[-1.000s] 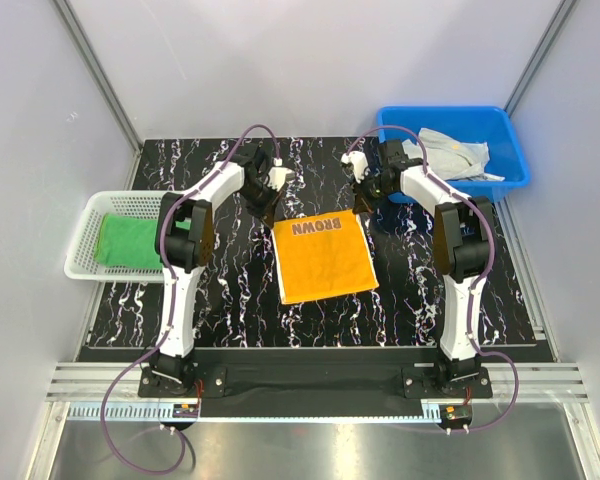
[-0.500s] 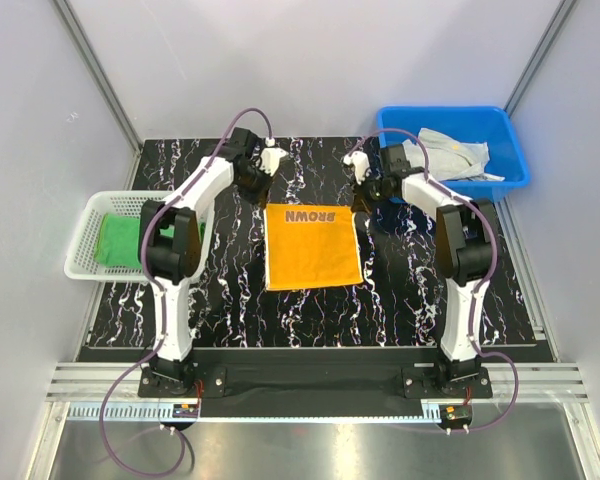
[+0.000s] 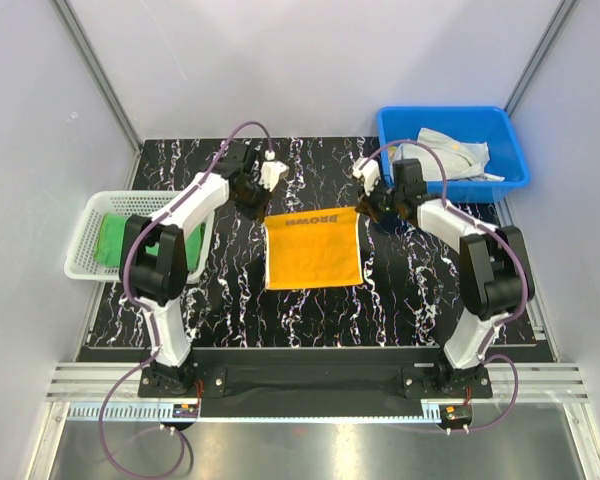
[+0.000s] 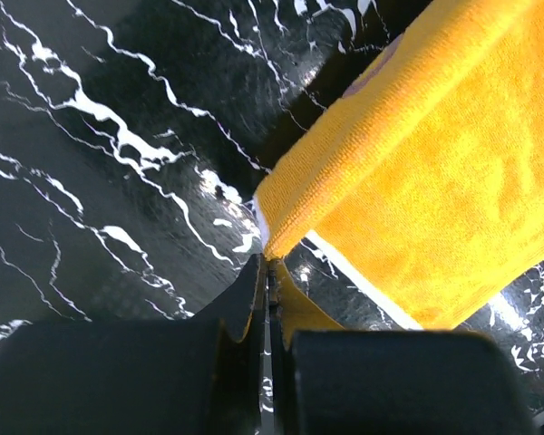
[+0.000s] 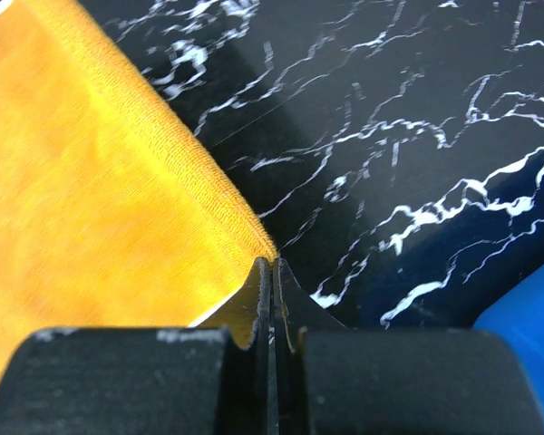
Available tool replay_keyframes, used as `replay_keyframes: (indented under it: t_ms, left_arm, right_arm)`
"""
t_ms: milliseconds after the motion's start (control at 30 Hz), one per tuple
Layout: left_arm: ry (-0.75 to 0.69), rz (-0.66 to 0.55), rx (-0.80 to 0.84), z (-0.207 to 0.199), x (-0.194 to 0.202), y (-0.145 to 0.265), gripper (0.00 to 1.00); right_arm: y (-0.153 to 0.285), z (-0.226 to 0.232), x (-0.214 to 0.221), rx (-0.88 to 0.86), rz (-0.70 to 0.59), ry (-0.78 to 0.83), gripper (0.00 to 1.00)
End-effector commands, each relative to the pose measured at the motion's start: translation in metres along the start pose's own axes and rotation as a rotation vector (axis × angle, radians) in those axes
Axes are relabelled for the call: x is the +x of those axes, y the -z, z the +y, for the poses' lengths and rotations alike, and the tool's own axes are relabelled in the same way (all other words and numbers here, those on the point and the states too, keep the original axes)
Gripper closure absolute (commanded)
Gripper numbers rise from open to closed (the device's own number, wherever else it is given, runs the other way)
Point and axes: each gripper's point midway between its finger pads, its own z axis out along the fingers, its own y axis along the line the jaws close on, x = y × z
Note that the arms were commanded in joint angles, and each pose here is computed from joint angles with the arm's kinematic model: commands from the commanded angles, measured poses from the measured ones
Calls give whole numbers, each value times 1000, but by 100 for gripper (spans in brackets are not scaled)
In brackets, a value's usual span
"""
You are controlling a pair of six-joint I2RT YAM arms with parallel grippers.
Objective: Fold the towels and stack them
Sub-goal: Fold the towel
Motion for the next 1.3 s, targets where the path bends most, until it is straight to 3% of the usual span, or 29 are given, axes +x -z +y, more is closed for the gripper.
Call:
replay_keyframes:
  t_ms: [0, 767, 1267]
  left_arm:
    - [-11, -73, -70, 0, -11, 26, 100]
    - [-18, -26, -54, -74, 55, 51, 100]
    - [-11, 72, -4, -108, 96, 36, 100]
  right_arm:
    - [17, 6, -22, 20, -73, 126, 100]
    - [71, 113, 17, 3, -29, 188, 100]
    - [77, 124, 58, 32, 74, 146, 100]
